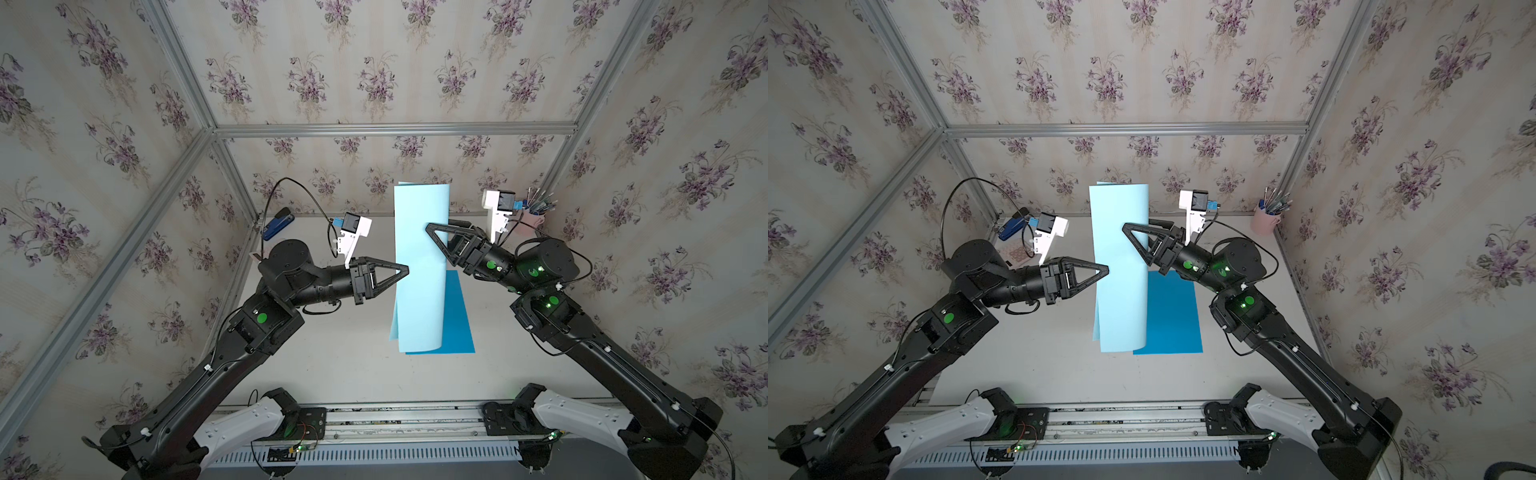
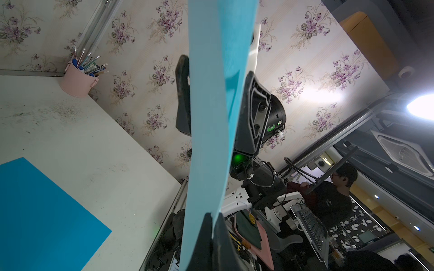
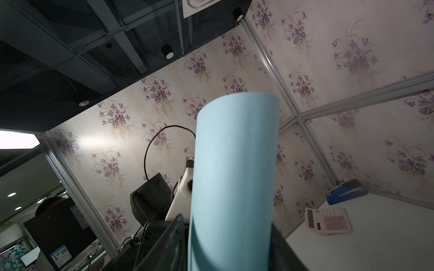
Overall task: Fold the rectangular paper in half along the long edge
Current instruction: Fold the paper.
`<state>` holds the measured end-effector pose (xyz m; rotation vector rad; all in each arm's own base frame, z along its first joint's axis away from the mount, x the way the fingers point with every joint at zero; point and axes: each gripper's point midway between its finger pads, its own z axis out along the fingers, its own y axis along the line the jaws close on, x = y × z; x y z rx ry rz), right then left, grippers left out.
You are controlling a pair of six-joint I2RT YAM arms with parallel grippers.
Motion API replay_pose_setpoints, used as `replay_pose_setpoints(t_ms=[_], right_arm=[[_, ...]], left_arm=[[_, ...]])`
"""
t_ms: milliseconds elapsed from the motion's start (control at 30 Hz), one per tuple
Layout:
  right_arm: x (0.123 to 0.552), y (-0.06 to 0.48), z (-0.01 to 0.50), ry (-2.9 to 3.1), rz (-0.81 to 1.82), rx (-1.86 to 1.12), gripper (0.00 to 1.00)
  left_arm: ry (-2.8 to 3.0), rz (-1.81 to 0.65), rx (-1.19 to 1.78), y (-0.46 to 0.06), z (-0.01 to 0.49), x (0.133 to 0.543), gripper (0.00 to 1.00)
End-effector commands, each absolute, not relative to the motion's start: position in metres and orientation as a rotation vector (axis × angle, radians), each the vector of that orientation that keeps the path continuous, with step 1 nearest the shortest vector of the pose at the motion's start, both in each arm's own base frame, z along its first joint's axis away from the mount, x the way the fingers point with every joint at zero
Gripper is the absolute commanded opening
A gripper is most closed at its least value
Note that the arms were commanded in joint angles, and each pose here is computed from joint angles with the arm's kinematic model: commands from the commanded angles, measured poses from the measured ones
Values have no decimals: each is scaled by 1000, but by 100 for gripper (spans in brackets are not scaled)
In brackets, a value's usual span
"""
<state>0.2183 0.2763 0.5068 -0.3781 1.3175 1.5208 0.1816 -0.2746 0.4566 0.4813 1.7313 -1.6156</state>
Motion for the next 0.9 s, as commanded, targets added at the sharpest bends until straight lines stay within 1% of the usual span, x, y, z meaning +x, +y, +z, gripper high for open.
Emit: replay_pose_setpoints(t_ms=[0, 167, 233, 300, 400, 467, 567, 733, 800, 867], right_arm=[[218, 273, 516, 1273, 1505, -375, 43], [218, 271, 515, 1271, 1495, -370, 39], [216, 272, 516, 1260, 1510, -377, 39], [214, 275, 516, 1259, 1532, -397, 39], [212, 281, 514, 1267, 1567, -427, 39], [209, 283, 512, 1270, 1584, -441, 39], [205, 282, 512, 1264, 1599, -452, 38], [201, 280, 512, 1262, 1608, -460, 38], [200, 280, 512, 1271, 1608, -460, 41], [200, 281, 509, 1290, 1605, -464, 50]], left_arm=[[1708, -1611, 496, -274, 459, 181, 0], [1702, -1614, 498, -274, 460, 180, 0], [1703, -1614, 497, -274, 460, 181, 2], [1707, -1615, 496, -275, 460, 181, 8], [1706, -1614, 496, -275, 460, 182, 14], [1702, -1615, 497, -274, 462, 181, 14], [1696, -1612, 499, -274, 464, 180, 11], [1690, -1612, 501, -273, 465, 180, 1], [1685, -1611, 503, -273, 466, 179, 0], [1677, -1608, 499, -272, 468, 179, 0]])
